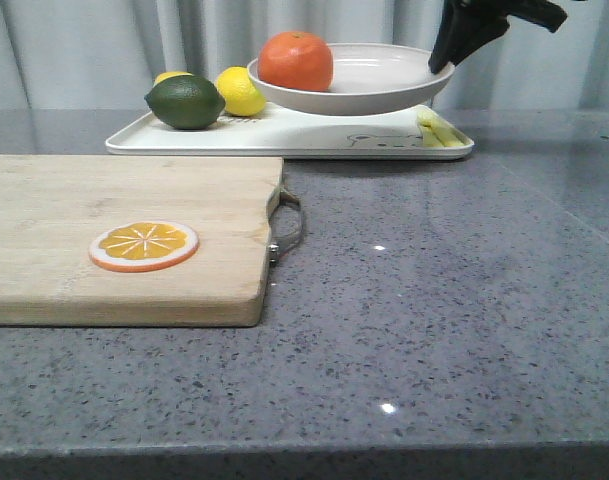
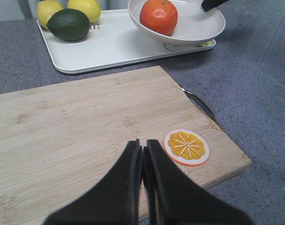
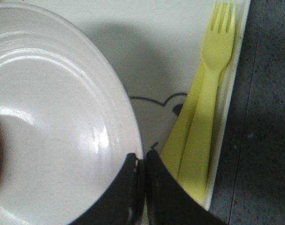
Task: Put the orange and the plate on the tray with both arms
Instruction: 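Lift the plate with the right gripper and carry it onto the white tray, then open the right gripper and raise it off the plate rim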
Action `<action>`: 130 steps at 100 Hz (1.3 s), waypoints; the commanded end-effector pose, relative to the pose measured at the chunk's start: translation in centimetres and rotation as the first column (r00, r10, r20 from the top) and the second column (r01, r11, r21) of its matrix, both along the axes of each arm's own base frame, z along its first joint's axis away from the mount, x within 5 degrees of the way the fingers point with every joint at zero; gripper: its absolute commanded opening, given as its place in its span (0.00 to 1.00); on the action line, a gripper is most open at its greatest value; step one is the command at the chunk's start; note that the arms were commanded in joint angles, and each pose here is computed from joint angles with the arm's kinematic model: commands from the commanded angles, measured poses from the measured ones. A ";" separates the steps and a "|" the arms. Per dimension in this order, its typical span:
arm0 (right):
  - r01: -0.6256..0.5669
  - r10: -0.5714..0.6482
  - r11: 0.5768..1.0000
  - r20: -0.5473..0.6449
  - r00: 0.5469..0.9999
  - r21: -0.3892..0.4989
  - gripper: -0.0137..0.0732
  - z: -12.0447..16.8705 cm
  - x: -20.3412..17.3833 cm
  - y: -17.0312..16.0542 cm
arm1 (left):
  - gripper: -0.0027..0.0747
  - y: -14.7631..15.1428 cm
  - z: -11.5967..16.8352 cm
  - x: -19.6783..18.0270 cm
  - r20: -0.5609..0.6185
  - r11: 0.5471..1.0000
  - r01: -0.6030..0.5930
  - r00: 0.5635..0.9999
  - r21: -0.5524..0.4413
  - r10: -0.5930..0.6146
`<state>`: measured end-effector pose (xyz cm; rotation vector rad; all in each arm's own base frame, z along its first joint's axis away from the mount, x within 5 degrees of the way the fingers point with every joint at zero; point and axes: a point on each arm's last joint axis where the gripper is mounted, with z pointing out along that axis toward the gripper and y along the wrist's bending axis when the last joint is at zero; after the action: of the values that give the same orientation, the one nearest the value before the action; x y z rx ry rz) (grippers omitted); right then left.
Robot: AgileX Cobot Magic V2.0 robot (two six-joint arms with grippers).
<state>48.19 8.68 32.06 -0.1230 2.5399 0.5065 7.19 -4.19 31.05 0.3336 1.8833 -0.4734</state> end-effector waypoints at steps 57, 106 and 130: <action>0.045 -0.070 0.990 0.189 0.980 0.131 0.08 0.7 4.0 0.6 | 0.01 0.0 1.4 0.3 0.078 0.998 -0.017 0.997 -0.053 0.021; 0.046 -0.069 0.990 0.177 0.982 0.131 0.35 0.1 4.2 0.7 | 0.01 0.0 1.5 0.3 0.085 0.999 -0.019 0.996 -0.049 0.023; 0.044 -0.062 0.993 0.168 0.984 0.108 0.34 1.7 3.2 -0.2 | 0.01 0.0 1.5 0.3 0.085 0.999 -0.019 0.996 -0.049 0.023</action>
<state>53.27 9.37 26.84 -0.0439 2.4888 0.5717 7.20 -4.16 31.06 0.3363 1.8810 -0.4663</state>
